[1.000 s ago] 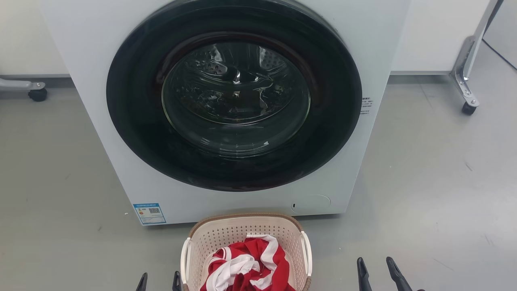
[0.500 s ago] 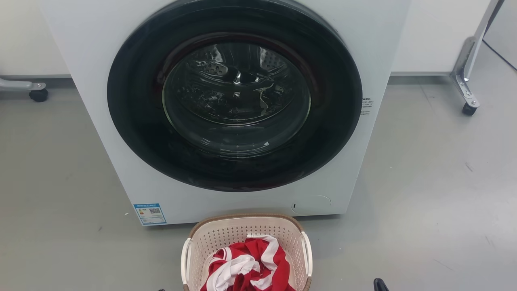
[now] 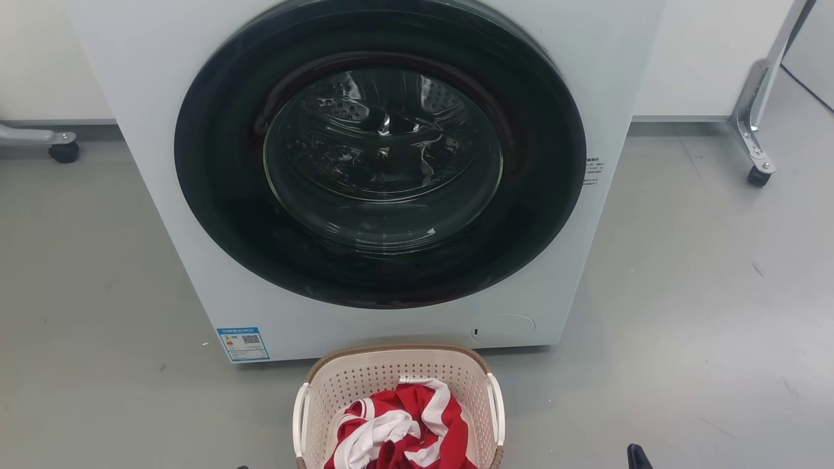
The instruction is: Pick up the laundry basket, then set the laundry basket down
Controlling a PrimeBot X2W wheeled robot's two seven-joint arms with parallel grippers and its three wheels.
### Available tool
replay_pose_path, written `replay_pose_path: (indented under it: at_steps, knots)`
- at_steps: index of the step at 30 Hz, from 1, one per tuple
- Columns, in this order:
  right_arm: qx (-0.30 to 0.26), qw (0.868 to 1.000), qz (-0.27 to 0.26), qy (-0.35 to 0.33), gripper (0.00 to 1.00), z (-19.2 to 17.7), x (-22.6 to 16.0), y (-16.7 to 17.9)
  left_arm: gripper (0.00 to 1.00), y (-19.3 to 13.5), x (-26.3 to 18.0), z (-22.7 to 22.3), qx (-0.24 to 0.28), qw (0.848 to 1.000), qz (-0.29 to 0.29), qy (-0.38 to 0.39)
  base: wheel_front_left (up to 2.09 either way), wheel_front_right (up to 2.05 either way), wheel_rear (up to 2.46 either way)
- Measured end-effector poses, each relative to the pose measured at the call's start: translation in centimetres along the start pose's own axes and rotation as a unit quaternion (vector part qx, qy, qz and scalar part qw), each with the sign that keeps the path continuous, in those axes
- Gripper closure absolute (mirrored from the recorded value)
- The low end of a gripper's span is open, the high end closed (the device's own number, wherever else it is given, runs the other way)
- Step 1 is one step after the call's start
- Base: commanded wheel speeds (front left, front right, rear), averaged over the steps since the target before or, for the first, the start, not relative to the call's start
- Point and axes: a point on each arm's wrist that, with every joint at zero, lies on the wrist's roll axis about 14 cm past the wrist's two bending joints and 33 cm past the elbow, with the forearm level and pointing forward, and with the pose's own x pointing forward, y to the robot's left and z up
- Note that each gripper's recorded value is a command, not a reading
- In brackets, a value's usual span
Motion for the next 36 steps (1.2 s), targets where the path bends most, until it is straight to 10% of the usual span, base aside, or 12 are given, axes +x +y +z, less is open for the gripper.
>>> replay_pose_path:
  at_steps: [36]
  knots:
    - [0.248, 0.968, -0.031, 0.009, 1.00, 1.9, 1.8, -3.0, 1.00, 1.2, 1.9, 2.1, -0.260, 0.965, 0.006, 0.011, 0.00, 0.00, 0.00]
